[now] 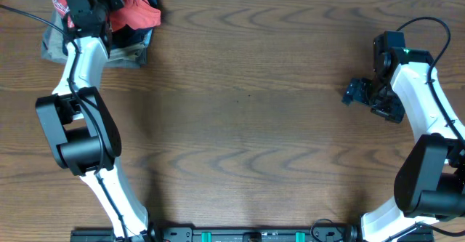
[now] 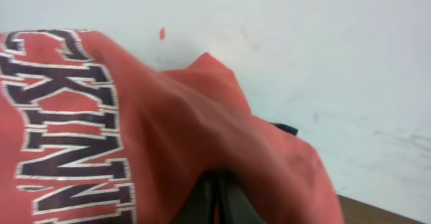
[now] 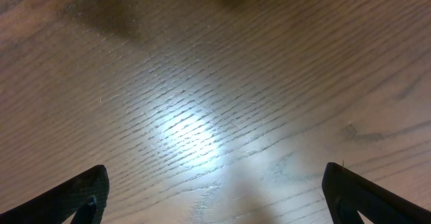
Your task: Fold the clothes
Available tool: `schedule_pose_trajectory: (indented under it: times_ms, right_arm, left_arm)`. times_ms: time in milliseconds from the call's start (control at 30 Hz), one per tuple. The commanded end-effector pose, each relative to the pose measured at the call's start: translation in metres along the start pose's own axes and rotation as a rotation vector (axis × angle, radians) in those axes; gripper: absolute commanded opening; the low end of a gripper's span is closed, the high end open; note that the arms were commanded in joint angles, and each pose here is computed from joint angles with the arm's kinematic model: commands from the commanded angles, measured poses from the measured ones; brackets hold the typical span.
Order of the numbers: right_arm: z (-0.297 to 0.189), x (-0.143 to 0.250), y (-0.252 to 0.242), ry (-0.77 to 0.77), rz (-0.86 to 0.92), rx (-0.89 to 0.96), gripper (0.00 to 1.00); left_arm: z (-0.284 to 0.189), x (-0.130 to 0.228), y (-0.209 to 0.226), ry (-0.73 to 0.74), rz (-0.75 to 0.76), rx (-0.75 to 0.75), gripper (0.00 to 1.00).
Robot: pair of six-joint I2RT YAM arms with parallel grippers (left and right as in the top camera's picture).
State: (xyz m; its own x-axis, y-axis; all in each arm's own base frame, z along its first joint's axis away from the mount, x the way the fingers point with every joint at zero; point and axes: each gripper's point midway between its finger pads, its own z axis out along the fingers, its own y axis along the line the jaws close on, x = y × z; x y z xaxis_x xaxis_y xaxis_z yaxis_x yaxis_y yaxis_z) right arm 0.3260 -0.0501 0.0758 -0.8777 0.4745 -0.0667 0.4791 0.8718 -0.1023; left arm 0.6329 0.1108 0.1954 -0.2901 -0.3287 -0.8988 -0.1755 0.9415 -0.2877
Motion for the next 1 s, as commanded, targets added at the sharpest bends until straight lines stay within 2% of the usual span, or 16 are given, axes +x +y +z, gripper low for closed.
schedule_pose_trajectory:
  times_ms: [0, 300, 467, 633, 733, 833, 967]
  right_arm:
    - [0.0, -0.001, -0.002, 0.001, -0.007, 0.003, 0.99]
    - [0.0, -0.001, -0.002, 0.001, -0.007, 0.003, 0.99]
    - [0.0, -0.001, -0.002, 0.001, -0.007, 0.003, 0.99]
    - [0.0, -0.001, -0.002, 0.001, -0.007, 0.003, 0.99]
    - [0.0, -0.001, -0.002, 0.001, -0.007, 0.003, 0.99]
    - [0.0, -0.001, -0.002, 0.001, -0.007, 0.003, 0.99]
    - [0.0, -0.001, -0.002, 0.001, -0.007, 0.003, 0.99]
  left_arm:
    - [0.008, 0.011, -0.011, 0.007, 0.027, 0.022, 0.06]
    - [0.022, 0.032, -0.051, 0.004, 0.028, 0.128, 0.06]
    - [0.013, -0.002, -0.052, -0.097, 0.038, 0.138, 0.06]
    - [-0.022, -0.052, -0.048, -0.147, 0.03, 0.12, 0.06]
    - [-0.052, -0.061, -0.043, -0.067, 0.015, 0.082, 0.06]
    - [-0.079, -0.049, -0.036, 0.058, -0.006, 0.038, 0.06]
    - [-0.081, -0.019, -0.036, 0.18, 0.007, 0.045, 0.06]
